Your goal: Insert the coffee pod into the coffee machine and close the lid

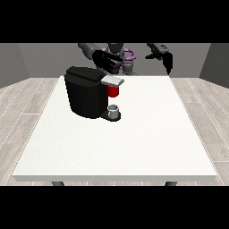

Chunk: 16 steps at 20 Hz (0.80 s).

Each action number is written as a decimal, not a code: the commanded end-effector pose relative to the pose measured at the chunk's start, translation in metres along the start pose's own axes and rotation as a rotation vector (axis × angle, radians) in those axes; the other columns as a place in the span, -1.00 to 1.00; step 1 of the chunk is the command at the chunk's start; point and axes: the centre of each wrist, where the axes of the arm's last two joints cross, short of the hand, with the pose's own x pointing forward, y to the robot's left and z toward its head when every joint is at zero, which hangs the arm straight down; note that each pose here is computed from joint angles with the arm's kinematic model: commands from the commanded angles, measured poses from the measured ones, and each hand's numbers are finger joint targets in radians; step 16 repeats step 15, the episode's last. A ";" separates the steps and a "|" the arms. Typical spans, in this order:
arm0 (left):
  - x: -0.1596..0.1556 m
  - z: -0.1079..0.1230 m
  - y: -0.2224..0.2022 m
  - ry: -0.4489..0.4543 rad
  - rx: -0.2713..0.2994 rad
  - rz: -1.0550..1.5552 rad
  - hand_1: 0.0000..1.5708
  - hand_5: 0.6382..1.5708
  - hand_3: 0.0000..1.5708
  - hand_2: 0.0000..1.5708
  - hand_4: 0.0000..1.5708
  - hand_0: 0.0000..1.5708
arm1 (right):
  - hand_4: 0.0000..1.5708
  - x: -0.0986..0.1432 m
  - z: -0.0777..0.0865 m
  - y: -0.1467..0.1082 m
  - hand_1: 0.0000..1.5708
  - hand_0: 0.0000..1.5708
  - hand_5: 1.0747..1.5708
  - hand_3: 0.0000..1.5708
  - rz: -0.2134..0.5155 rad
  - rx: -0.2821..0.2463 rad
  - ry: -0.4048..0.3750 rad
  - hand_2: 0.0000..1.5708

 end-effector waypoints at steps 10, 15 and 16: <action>-0.033 0.031 -0.003 0.009 0.014 0.039 -1.00 1.00 -1.00 -1.00 -0.69 -1.00 | -0.65 -0.030 0.043 0.047 -1.00 -1.00 1.00 -1.00 -0.191 0.128 -0.075 -1.00; -0.046 0.043 0.013 0.075 0.085 0.025 -1.00 1.00 -1.00 -1.00 -0.76 -1.00 | -0.80 -0.064 0.094 0.058 -1.00 -1.00 1.00 -1.00 -0.318 0.062 0.062 -1.00; -0.046 0.043 0.013 0.075 0.085 0.025 -1.00 1.00 -1.00 -1.00 -0.76 -1.00 | -0.80 -0.064 0.094 0.058 -1.00 -1.00 1.00 -1.00 -0.318 0.062 0.062 -1.00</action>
